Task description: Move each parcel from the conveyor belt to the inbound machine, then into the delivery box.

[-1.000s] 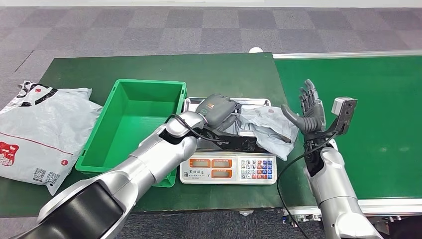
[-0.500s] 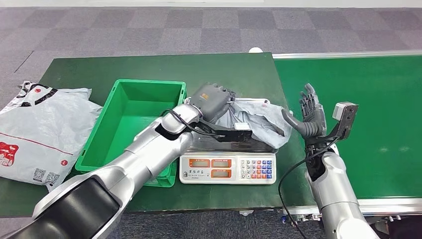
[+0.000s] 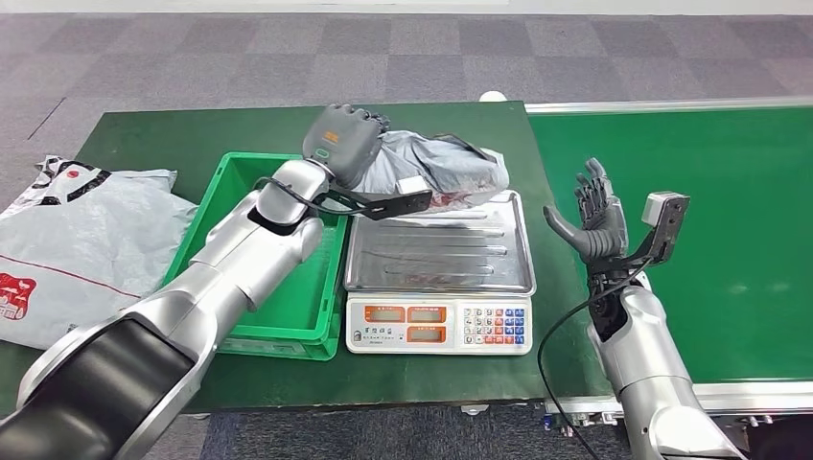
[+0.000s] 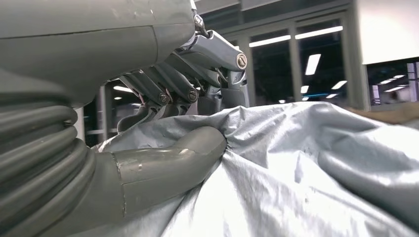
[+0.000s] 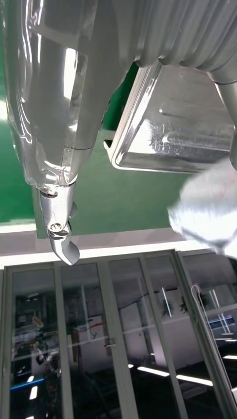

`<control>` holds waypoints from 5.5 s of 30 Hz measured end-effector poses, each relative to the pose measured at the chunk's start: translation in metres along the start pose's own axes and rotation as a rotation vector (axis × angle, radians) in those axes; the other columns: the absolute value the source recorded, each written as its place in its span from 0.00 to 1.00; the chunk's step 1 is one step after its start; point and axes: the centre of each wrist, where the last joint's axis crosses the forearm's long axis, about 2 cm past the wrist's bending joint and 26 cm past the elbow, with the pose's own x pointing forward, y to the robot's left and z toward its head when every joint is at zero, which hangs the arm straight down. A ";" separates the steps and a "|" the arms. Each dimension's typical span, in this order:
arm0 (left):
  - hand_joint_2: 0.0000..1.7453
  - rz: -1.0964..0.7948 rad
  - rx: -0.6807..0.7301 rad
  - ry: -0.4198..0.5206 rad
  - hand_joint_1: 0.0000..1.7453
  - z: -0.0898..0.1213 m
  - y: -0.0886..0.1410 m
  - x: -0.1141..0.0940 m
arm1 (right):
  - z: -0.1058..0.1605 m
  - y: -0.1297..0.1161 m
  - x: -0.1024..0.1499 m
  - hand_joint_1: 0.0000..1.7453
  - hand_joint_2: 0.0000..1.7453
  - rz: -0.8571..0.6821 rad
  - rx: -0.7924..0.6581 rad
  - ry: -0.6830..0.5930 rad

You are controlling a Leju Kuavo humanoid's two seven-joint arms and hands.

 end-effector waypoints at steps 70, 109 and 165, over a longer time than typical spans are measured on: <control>1.00 0.149 0.204 0.362 1.00 0.240 -0.056 -0.144 | 0.082 -0.062 0.010 0.00 1.00 0.099 -0.112 0.038; 1.00 0.469 -0.032 0.261 0.00 0.199 -0.075 -0.121 | 0.047 -0.059 0.026 0.00 1.00 0.116 -0.070 0.001; 1.00 1.481 0.055 0.159 0.00 0.077 -0.093 0.039 | -0.029 0.055 -0.018 0.00 1.00 0.236 0.071 0.019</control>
